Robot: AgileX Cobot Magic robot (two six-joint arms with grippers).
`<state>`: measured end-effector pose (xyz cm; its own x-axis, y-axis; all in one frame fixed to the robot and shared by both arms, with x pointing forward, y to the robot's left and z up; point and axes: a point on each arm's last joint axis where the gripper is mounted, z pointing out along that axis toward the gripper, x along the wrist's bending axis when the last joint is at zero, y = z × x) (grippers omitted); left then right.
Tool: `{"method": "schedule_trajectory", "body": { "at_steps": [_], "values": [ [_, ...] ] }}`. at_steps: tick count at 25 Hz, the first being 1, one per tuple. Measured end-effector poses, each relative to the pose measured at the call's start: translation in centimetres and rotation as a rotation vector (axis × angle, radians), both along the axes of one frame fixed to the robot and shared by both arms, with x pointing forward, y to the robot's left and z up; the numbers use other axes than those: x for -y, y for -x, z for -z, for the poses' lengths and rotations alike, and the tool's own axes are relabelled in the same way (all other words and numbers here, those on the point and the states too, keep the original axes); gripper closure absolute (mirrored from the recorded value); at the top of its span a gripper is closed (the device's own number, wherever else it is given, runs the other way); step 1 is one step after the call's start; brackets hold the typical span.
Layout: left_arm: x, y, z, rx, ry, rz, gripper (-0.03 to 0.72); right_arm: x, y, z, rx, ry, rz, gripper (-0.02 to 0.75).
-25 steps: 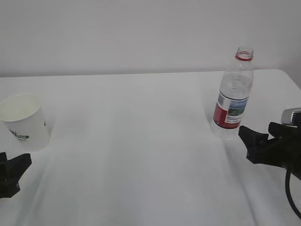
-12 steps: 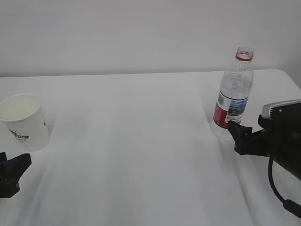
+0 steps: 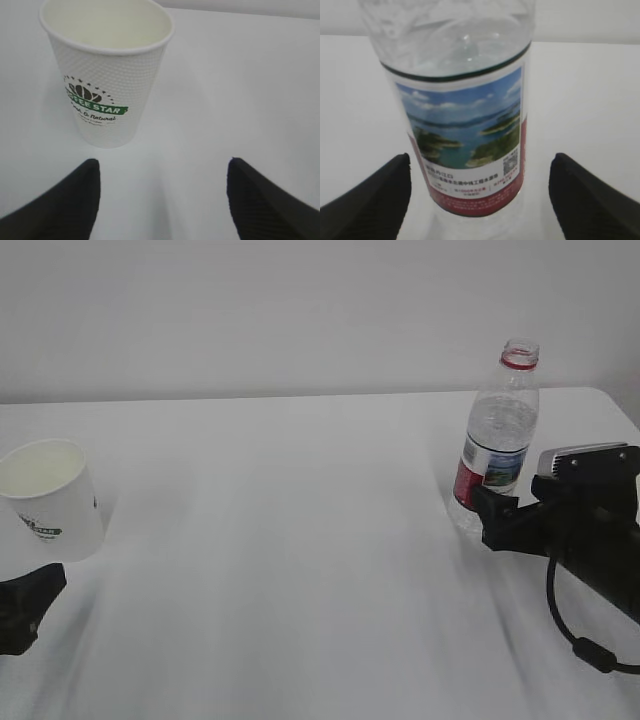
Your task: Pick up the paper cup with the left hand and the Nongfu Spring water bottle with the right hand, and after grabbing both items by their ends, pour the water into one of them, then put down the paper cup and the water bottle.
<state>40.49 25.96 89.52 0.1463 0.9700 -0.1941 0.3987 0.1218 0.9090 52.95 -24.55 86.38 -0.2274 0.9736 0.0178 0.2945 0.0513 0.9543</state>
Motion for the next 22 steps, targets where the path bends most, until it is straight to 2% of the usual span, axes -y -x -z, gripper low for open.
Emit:
{"method": "schedule_trajectory", "body": {
  "at_steps": [11,17,22],
  "values": [
    [0.0,0.0,0.1,-0.005,-0.002,0.006,0.102,-0.7,-1.9,-0.5,0.053,-0.010,-0.043,0.078],
    [0.1,0.0,0.1,-0.005,-0.002,0.010,0.101,-0.9,-3.0,1.1,0.036,-0.007,-0.047,0.078],
    [0.1,0.0,0.1,-0.005,-0.002,0.012,0.102,-1.1,-3.8,0.8,0.061,-0.012,-0.051,0.078]
  ]
}}
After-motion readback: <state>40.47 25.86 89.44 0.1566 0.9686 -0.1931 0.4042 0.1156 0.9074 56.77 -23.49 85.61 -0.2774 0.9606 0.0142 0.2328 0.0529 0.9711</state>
